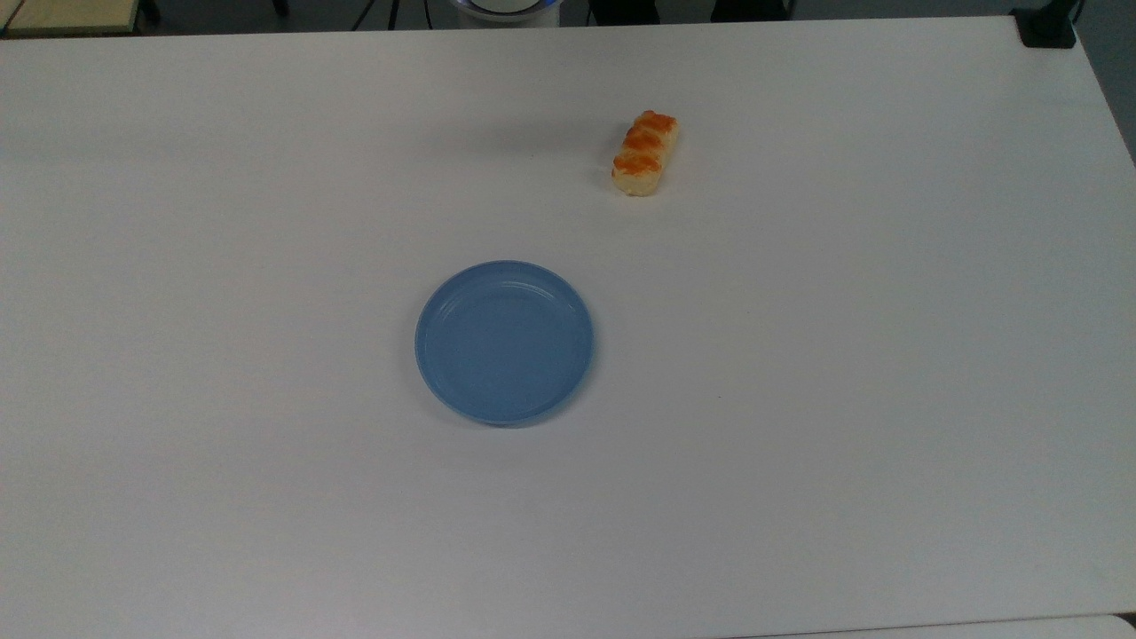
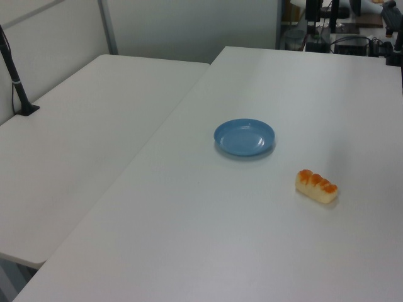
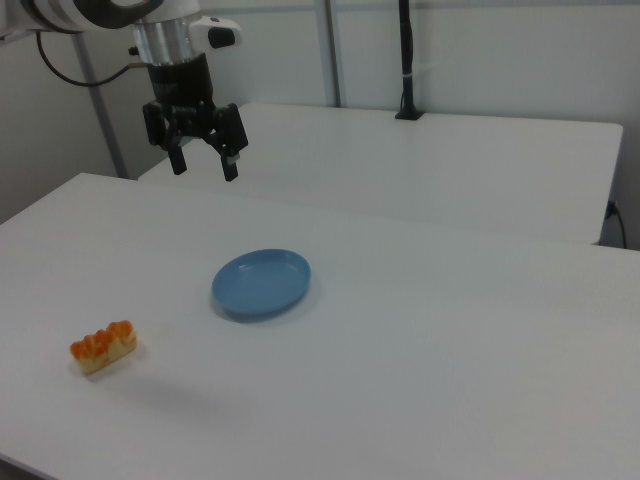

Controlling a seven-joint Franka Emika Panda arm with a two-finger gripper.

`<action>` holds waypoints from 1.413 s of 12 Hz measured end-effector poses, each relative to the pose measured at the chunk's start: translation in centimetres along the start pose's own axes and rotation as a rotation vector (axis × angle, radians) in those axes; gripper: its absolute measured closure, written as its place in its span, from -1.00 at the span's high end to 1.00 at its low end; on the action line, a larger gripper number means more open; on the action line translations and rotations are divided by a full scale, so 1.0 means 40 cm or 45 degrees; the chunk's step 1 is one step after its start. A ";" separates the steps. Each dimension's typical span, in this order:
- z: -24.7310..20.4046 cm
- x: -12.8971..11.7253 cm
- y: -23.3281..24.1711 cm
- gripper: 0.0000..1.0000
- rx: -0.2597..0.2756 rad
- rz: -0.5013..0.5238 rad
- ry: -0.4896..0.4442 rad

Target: Put the bread on a plate

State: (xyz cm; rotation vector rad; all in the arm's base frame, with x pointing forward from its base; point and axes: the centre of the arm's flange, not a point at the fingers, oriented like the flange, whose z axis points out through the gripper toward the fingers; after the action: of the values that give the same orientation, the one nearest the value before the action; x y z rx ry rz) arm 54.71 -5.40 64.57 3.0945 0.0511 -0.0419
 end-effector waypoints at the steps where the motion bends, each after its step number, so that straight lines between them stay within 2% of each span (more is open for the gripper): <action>1: -0.001 -0.001 0.000 1.00 0.000 0.023 0.001; 3: -0.001 -0.001 0.000 1.00 0.000 0.020 0.001; 7: -0.001 -0.001 0.000 1.00 0.000 -0.099 0.001; 14: -0.003 -0.016 -0.001 1.00 0.004 -0.106 -0.017; 15: -0.007 -0.033 -0.002 1.00 0.007 -0.090 -0.021; 17: 0.000 -0.069 -0.019 1.00 0.037 0.026 -0.035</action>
State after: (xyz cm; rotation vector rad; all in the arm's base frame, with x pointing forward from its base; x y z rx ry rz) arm 51.91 -4.72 64.61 3.1222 0.0179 -0.0854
